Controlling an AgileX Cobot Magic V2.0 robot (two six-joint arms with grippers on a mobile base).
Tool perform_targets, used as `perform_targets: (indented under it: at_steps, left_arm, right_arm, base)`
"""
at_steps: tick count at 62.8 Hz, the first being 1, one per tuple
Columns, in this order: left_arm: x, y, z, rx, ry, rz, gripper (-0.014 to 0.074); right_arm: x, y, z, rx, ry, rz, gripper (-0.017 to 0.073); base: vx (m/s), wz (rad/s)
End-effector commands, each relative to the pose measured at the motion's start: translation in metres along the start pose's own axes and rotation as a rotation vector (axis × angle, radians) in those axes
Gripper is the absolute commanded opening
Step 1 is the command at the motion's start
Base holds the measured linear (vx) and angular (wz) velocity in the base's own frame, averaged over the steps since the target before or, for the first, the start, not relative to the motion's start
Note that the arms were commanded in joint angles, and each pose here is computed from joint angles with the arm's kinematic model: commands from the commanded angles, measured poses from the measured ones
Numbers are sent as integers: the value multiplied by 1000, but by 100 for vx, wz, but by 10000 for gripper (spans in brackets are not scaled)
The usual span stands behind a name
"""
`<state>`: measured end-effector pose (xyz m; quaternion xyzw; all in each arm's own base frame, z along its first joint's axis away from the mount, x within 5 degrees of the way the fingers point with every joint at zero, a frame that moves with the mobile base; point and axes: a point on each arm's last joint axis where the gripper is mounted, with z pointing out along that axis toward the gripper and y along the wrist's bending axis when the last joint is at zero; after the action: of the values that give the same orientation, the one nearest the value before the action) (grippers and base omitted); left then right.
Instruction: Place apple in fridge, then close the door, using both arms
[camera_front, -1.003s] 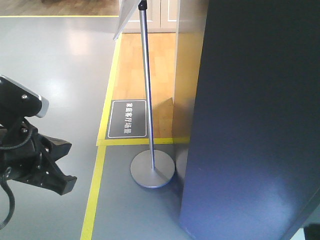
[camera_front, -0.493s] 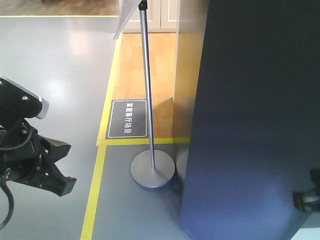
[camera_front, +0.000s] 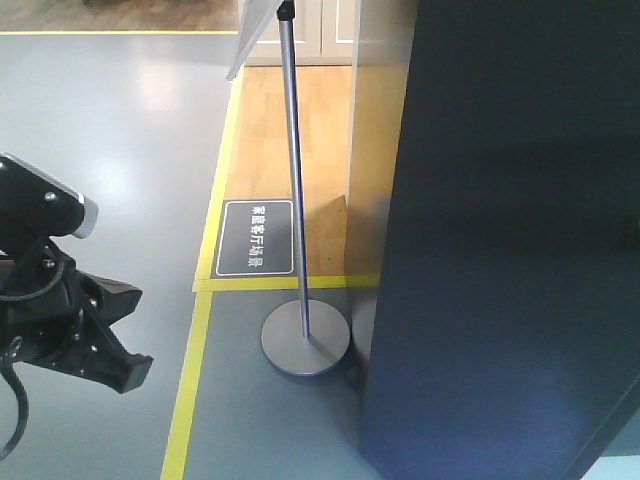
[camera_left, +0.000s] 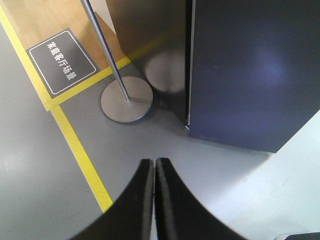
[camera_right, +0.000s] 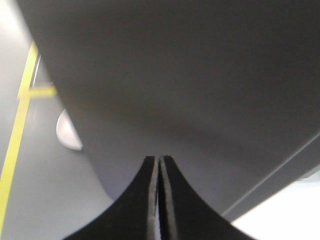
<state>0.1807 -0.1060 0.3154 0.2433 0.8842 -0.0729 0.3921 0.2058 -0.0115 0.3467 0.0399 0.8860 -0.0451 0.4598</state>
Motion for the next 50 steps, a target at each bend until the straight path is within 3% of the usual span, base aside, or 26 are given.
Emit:
perform_targets:
  at_steps: [1, 16, 24, 50]
  left_arm:
    - [-12, 1, -9, 2, -94, -10, -6]
    - [-12, 1, -9, 2, -94, -10, -6]
    - [-12, 1, -9, 2, -94, -10, -6]
    - [-12, 1, -9, 2, -94, -10, -6]
  right_arm:
    - [-26, -10, -2, 9, -168, 25, -3]
    - [-54, -19, 12, 34, -280, 31, -3]
    - [-72, -19, 24, 35, -323, 5, -3]
    - [-120, -18, 85, 23, -401, -5, -3]
  base:
    - [0, 0]
    - [0, 0]
    - [0, 0]
    - [0, 0]
